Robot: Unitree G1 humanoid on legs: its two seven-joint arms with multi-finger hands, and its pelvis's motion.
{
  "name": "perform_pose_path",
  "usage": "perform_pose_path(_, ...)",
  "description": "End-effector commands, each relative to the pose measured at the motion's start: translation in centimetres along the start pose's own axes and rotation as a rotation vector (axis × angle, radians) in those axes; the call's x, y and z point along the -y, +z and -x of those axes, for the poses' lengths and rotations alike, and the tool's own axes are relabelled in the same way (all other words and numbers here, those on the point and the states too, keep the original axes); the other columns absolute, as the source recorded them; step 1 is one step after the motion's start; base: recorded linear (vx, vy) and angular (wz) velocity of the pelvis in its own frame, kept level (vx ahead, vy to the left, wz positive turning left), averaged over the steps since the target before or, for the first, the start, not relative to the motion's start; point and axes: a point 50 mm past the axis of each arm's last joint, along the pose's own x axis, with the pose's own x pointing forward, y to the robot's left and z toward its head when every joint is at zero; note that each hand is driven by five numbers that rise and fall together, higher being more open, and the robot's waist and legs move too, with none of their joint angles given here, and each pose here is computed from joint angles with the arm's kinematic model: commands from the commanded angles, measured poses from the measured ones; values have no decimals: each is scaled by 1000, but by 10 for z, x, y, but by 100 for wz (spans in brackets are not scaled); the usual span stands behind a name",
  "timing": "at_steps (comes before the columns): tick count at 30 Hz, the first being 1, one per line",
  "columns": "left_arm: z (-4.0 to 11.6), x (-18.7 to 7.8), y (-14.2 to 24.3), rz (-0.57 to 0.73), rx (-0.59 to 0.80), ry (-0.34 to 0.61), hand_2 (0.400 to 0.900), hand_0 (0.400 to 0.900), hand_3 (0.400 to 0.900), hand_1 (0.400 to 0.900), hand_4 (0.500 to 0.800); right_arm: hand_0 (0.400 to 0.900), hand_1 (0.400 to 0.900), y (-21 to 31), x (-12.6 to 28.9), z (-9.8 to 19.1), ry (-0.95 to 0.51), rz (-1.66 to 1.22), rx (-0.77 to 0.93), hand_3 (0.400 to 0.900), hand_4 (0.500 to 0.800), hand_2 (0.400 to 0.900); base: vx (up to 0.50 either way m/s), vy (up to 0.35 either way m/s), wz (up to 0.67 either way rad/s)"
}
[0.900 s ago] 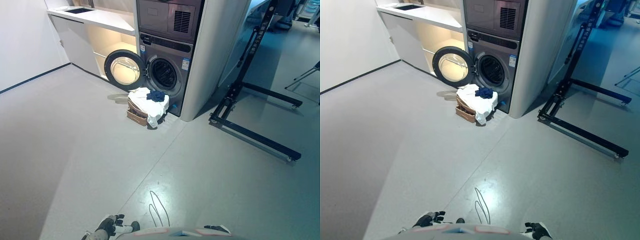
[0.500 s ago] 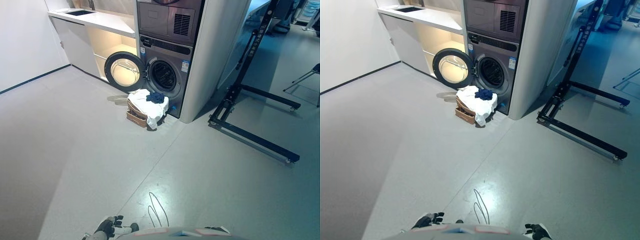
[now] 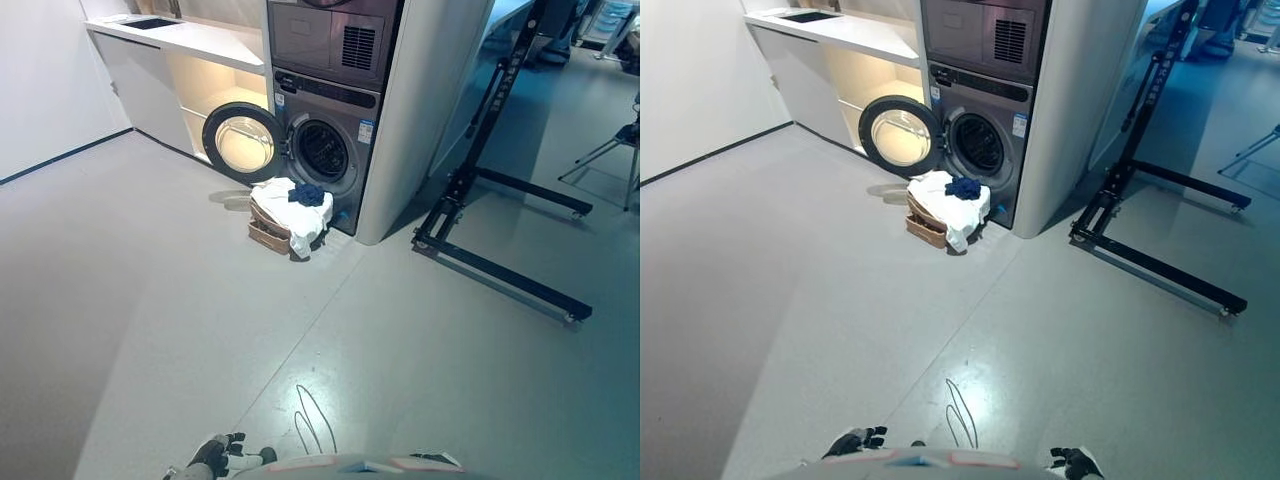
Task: Put the clothes in the basket into the washing machine.
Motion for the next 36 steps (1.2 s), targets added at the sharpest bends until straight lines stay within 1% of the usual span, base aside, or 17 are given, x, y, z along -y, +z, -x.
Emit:
perform_pose_path(1,-3,-8,8,15,-4,25,900,900,900,900,800,900,900,4,26,-1,-71,14,-8,900,800,900,30,106,-16)
perform_pose_path(7,-3,-13,12,6,14,33,900,900,900,900,800,900,900,3,33,0,-99,-22,-13,900,800,900,56,157,7)
perform_pose_path(11,-4,-16,18,-35,21,29,900,900,900,900,800,900,900,6,38,0,-114,-31,3,900,800,900,118,127,42)
perform_pose_path(15,-5,-20,24,-48,34,38,900,900,900,900,800,900,900,4,37,0,-111,-48,3,900,800,900,287,-24,47)
perform_pose_path(19,-6,-20,35,-60,74,45,900,900,900,900,800,900,900,9,37,-1,-112,-59,25,900,800,900,403,-119,43)
perform_pose_path(27,-7,-12,33,-39,68,32,900,900,900,900,800,900,900,2,39,1,-114,-70,10,900,800,900,435,-202,33)
perform_pose_path(29,-7,-9,33,-33,69,25,900,900,900,900,800,900,900,2,39,1,-118,-70,10,900,800,900,344,-176,14)
perform_pose_path(32,-8,-4,41,-29,101,9,900,900,900,900,800,900,900,17,44,-1,-122,-67,62,900,800,900,469,-271,2)
perform_pose_path(36,-8,-8,50,-15,139,29,900,900,900,900,800,900,900,36,49,-2,-137,-68,119,900,800,900,339,-266,-40)
